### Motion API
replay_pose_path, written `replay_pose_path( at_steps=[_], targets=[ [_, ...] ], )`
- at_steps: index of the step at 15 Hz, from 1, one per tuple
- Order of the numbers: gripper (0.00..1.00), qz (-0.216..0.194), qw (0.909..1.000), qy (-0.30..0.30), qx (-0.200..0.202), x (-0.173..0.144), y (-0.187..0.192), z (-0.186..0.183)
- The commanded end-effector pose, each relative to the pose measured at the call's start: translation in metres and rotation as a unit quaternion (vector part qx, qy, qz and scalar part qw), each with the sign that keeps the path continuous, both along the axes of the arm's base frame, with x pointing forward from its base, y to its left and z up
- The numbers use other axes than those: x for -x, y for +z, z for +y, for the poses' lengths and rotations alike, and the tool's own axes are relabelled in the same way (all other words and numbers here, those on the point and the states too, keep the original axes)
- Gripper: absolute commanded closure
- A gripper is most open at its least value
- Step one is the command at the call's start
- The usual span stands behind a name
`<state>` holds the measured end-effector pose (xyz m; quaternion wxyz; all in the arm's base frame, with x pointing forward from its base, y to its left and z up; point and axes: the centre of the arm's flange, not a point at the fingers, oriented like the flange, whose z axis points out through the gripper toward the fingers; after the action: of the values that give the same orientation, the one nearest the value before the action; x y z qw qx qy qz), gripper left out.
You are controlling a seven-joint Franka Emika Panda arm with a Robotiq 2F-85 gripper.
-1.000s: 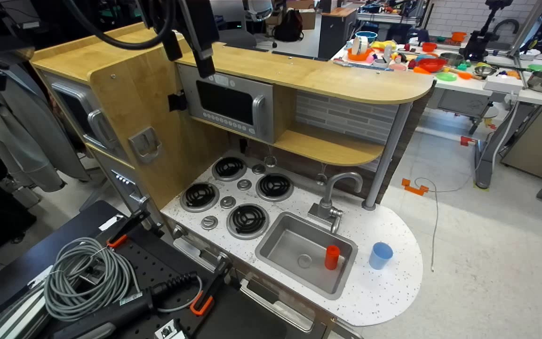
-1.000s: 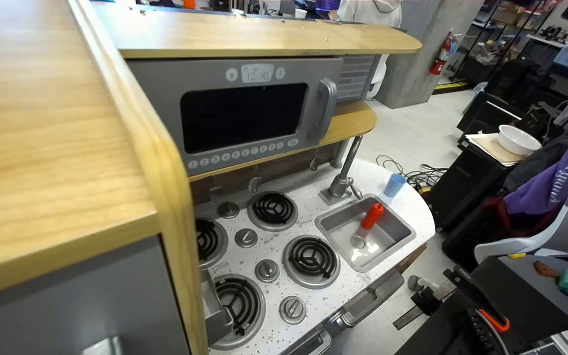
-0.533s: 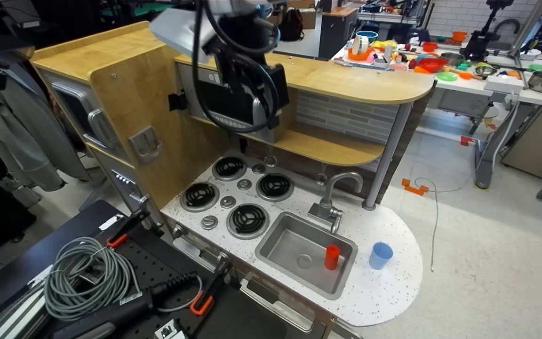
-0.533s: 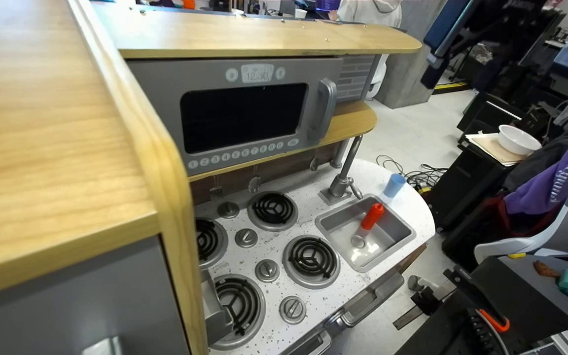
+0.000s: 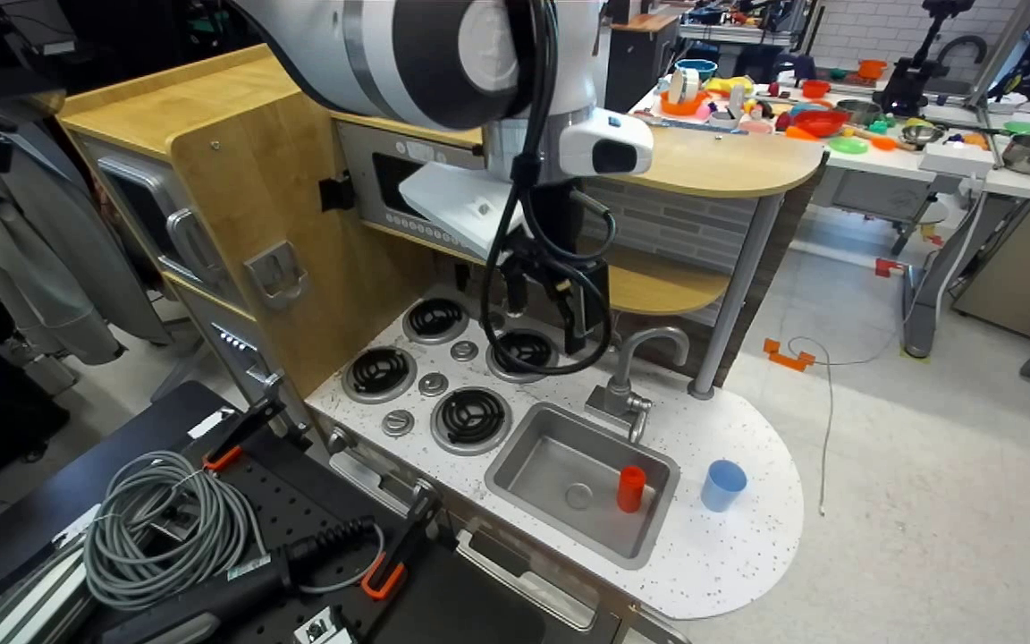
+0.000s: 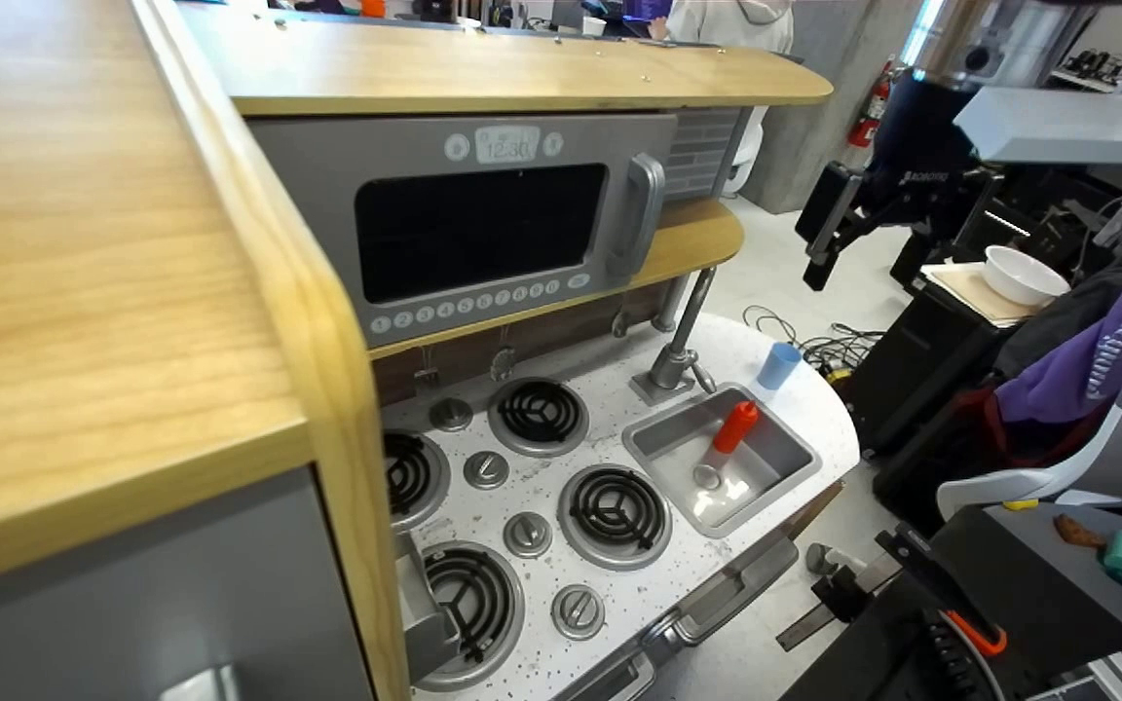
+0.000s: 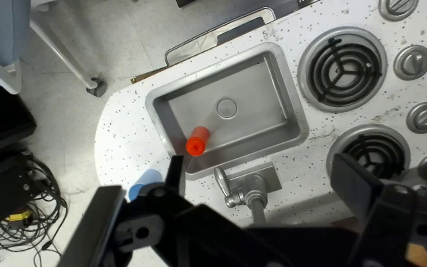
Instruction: Get the red sauce bottle and put in the blue cup
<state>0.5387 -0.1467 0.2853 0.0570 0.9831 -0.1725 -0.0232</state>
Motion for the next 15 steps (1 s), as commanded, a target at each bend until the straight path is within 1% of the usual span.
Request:
replay_pose_path(
  at_steps=[1,4,7,10,15],
  targets=[
    [0.0,0.015,0.9998,0.003,0.012,-0.022,-0.034,-0.021],
    [0.0,0.025,0.9996,0.01,0.011,-0.022,-0.07,-0.031],
    [0.0,0.02,0.9995,0.014,0.021,-0.019,-0.113,-0.038],
    [0.0,0.024,0.9994,0.014,0.02,-0.019,-0.158,-0.047],
    [0.0,0.035,0.9984,0.015,0.041,-0.021,-0.226,-0.067]
  ],
)
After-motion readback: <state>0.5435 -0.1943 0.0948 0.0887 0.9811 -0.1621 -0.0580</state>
